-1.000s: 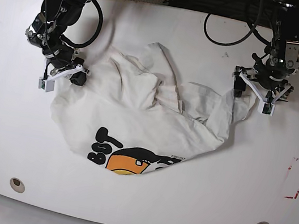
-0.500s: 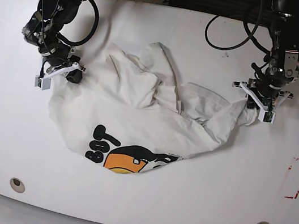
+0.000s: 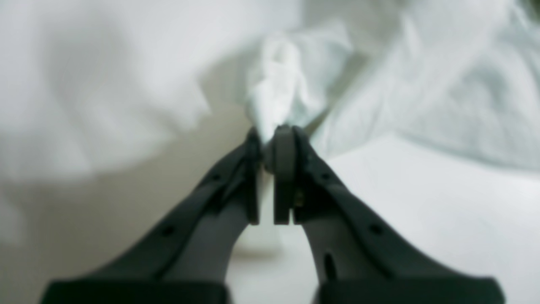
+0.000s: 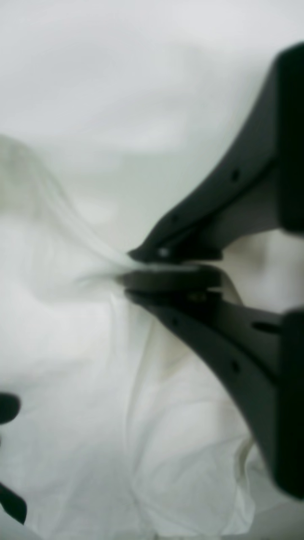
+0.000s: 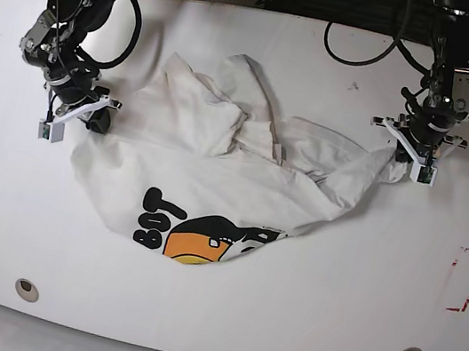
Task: Fold the T-shirt properly
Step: 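Lift the shirt with both grippers and pull it toward the robot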
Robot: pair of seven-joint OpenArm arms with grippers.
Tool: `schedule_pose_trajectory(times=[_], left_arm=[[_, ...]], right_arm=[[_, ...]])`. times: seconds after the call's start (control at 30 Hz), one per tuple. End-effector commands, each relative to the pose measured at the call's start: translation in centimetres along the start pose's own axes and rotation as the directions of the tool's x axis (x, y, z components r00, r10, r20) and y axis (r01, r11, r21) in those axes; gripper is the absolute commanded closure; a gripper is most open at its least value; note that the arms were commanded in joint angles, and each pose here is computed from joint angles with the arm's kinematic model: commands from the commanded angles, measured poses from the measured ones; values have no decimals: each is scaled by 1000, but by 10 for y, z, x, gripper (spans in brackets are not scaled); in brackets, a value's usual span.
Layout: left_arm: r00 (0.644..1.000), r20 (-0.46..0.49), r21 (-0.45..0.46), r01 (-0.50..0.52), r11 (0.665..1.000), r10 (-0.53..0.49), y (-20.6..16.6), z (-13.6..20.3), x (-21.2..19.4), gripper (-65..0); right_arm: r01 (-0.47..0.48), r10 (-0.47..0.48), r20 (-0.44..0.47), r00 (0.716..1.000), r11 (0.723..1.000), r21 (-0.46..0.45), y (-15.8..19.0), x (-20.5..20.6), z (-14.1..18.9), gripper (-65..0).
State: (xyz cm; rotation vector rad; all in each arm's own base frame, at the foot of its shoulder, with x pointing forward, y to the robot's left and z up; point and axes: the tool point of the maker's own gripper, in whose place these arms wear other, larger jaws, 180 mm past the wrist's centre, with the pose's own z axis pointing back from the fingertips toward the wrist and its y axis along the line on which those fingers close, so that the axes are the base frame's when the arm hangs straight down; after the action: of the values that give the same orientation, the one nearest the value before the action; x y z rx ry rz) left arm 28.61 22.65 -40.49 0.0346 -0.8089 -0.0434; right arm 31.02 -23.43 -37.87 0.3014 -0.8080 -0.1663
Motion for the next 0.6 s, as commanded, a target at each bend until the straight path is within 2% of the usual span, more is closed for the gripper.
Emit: schedule_pose_trajectory(times=[0.0, 0.17, 0.37, 0.57], left_arm=[[997, 72, 11, 10, 1000, -11, 4, 2, 30, -14], [983, 175, 10, 62, 998, -62, -7, 28, 92, -14], [969, 234, 28, 72, 997, -76, -7, 39, 152, -14], [945, 315, 54, 77, 996, -90, -4, 58, 210, -14]], right_arm=[[-66, 65, 90, 994, 998, 5, 2, 41, 6, 0], [-192, 189, 133, 973, 981, 10, 11, 86, 7, 0], [-290, 281, 222, 934, 957, 8, 30, 147, 11, 0], [-409, 394, 291, 872, 912, -9, 55, 201, 20, 0]])
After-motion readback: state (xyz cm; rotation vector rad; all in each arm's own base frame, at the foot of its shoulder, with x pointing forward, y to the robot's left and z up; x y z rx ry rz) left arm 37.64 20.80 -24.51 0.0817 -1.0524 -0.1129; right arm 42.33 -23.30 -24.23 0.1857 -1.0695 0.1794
